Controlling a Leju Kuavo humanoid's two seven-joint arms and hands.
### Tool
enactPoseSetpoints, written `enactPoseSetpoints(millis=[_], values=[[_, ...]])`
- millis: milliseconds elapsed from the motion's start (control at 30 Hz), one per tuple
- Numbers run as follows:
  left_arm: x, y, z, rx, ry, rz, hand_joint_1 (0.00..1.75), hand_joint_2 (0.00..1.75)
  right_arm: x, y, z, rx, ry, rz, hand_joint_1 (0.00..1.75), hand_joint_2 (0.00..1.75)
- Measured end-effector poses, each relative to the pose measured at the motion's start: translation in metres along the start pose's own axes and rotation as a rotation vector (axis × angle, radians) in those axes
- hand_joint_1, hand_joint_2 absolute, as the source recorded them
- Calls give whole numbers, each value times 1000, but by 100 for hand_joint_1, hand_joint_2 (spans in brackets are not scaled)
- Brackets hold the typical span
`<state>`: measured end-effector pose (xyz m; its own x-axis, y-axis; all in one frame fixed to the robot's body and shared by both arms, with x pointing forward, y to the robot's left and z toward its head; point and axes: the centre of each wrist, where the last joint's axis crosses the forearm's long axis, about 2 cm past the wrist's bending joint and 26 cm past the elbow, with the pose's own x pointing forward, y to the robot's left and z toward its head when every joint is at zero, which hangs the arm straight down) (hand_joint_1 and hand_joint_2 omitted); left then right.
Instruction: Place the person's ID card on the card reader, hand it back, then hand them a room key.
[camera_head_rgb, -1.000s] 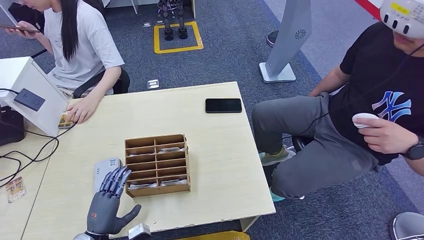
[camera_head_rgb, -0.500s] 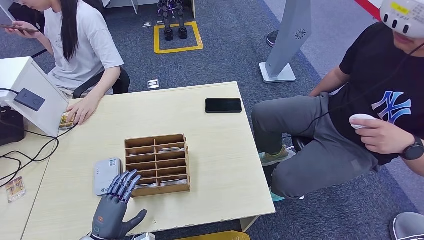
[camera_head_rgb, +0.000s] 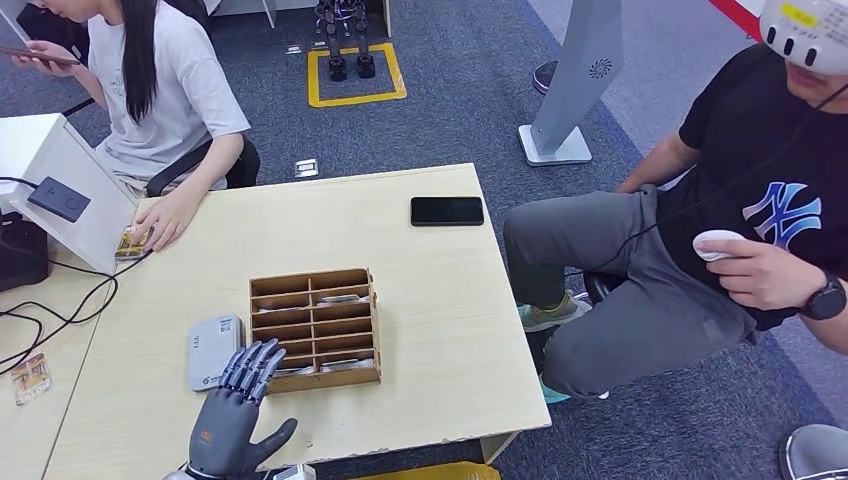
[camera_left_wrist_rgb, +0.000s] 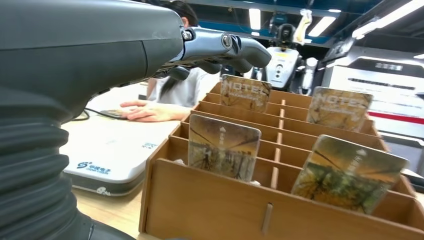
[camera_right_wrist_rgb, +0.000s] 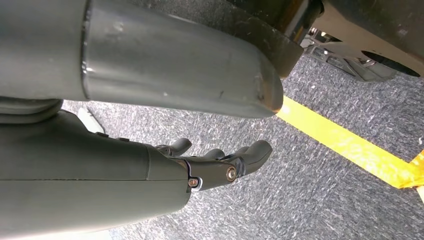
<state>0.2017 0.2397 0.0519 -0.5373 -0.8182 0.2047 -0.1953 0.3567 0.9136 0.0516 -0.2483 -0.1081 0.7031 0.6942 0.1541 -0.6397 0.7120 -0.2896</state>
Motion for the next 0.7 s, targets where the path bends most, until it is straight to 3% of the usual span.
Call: enactPoseSetpoints(millis=[700], values=[[-4,2,-9,8,-17,-78,0,175,0,0,0,0,-2,13,0,0]])
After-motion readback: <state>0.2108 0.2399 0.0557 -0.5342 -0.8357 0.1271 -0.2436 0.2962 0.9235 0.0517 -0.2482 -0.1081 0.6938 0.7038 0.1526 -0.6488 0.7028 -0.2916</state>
